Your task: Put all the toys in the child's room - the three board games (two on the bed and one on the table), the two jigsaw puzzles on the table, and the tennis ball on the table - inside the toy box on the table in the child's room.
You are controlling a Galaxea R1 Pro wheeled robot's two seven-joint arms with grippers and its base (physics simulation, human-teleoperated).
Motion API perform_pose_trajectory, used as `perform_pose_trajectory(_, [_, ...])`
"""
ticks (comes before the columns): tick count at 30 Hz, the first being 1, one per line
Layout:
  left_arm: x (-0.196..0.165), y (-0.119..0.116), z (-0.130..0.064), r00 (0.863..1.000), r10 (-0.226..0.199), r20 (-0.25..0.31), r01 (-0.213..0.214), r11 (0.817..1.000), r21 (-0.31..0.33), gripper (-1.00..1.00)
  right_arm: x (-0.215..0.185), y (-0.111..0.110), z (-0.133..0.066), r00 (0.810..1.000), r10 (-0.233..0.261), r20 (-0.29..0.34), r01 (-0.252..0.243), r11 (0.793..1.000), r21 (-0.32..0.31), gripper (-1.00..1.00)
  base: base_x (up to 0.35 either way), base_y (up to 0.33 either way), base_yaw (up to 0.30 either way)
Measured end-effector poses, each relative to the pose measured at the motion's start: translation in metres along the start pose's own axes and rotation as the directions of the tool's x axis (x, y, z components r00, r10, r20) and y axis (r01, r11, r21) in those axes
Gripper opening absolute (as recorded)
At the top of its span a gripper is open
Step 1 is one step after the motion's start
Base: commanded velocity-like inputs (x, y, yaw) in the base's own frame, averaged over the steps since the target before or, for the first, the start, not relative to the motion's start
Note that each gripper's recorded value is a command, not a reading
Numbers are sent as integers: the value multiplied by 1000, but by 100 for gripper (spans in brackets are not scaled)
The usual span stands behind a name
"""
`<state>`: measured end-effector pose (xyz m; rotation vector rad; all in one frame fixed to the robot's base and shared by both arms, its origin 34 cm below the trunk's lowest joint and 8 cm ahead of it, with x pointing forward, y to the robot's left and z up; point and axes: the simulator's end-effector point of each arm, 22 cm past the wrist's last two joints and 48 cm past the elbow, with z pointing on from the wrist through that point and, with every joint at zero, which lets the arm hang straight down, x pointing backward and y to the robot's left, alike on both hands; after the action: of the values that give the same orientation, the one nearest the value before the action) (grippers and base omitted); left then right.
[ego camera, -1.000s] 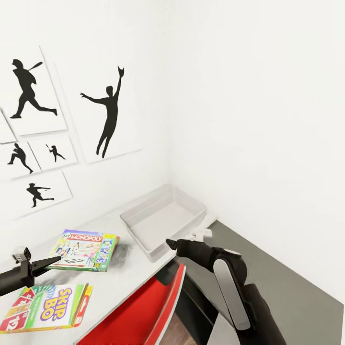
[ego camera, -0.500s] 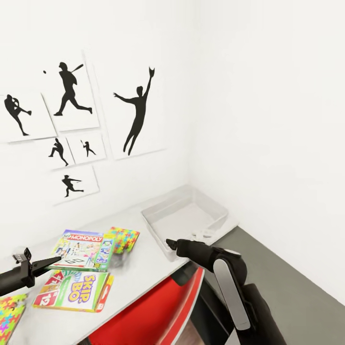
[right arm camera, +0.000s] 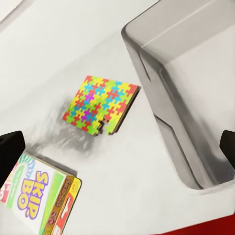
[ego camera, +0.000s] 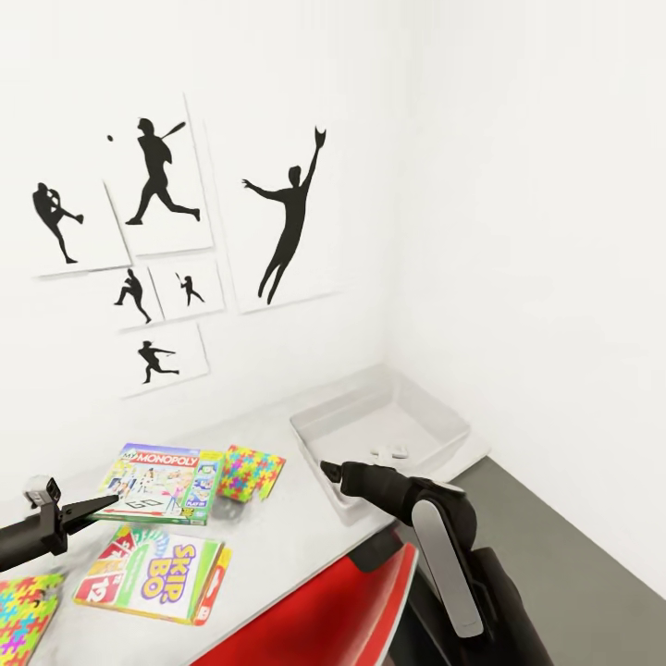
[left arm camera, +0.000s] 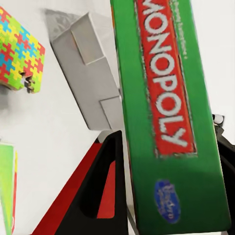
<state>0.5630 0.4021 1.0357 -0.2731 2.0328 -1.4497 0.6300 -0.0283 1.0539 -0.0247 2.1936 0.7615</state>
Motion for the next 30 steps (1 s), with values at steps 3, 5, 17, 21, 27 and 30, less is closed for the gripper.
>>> perform_pose_trajectory(3, [0, 0, 0, 1000, 0, 0, 0, 1000, 1, -100, 0, 0, 0, 1000, 0, 0, 0, 1000, 0, 100, 200, 0, 2])
perform_pose_trajectory(5, [0, 0, 0, 1000, 2, 0, -2, 1000, 1, -100, 0, 0, 0, 1000, 0, 0, 0, 1000, 0, 100, 249, 0, 1])
perform_pose_trajectory(17, [0, 0, 0, 1000, 21, 1, -21, 1000, 0, -100, 0, 0, 0, 1000, 0, 0, 0, 1000, 0, 100, 52, 0, 0])
perform_pose_trajectory(21, [0, 0, 0, 1000, 21, 1, -21, 1000, 0, -100, 0, 0, 0, 1000, 0, 0, 0, 1000, 0, 100, 2, -72, 0])
perform_pose_trajectory(27, [0, 0, 0, 1000, 21, 1, -21, 1000, 0, -100, 0, 0, 0, 1000, 0, 0, 0, 1000, 0, 100, 0, -103, 0])
perform_pose_trajectory(30, [0, 0, 0, 1000, 21, 1, -21, 1000, 0, -100, 0, 0, 0, 1000, 0, 0, 0, 1000, 0, 100, 0, -23, 0])
